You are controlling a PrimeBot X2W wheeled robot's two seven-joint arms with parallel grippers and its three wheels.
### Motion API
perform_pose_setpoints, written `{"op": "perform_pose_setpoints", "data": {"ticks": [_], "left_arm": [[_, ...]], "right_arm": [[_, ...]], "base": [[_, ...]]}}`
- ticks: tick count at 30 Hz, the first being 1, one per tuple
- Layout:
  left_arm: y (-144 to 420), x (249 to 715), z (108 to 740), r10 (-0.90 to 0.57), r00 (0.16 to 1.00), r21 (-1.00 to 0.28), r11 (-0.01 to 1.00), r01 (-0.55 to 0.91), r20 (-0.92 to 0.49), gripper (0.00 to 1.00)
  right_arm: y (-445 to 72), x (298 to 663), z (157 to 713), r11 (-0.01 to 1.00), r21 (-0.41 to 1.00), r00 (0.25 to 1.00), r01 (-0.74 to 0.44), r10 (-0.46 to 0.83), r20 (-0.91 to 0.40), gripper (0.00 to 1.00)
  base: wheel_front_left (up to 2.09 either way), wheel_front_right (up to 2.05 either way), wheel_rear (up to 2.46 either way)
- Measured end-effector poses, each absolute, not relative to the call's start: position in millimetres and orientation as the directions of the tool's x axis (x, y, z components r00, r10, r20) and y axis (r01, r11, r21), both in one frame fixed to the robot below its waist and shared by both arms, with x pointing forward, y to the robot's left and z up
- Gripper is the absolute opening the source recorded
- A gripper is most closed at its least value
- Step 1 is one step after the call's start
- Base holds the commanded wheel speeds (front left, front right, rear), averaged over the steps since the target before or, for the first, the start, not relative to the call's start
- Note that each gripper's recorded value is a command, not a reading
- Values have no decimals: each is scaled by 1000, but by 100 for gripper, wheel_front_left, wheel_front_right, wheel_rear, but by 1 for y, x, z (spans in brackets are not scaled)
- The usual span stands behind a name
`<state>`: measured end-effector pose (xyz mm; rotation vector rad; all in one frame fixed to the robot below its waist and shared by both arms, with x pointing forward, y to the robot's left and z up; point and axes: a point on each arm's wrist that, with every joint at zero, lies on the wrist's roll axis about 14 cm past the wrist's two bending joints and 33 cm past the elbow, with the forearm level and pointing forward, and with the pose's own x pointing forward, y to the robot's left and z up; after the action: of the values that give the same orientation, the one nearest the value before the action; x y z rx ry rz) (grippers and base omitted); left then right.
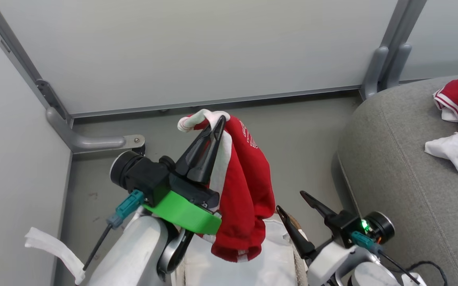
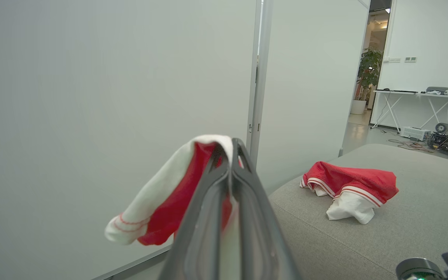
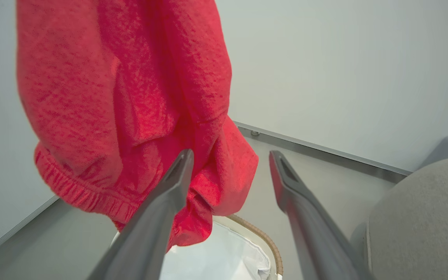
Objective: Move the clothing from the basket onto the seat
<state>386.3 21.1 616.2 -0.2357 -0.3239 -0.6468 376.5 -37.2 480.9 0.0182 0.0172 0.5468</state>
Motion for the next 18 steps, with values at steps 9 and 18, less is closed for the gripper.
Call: {"op": "perform_pose_setpoints", "data": {"ticks": [9,18], "left_arm": [[12,370,620,-578,724,-107,749,654,376,0],[20,368,613,-563,747,-123,763,634,354,0]], "right_arm": [[15,401,503,737,-107,740,-668,672,9,100],[54,408,500,688,-42,689,-725,725,-14,0]], "base": [[0,0,0],[0,0,0]]}}
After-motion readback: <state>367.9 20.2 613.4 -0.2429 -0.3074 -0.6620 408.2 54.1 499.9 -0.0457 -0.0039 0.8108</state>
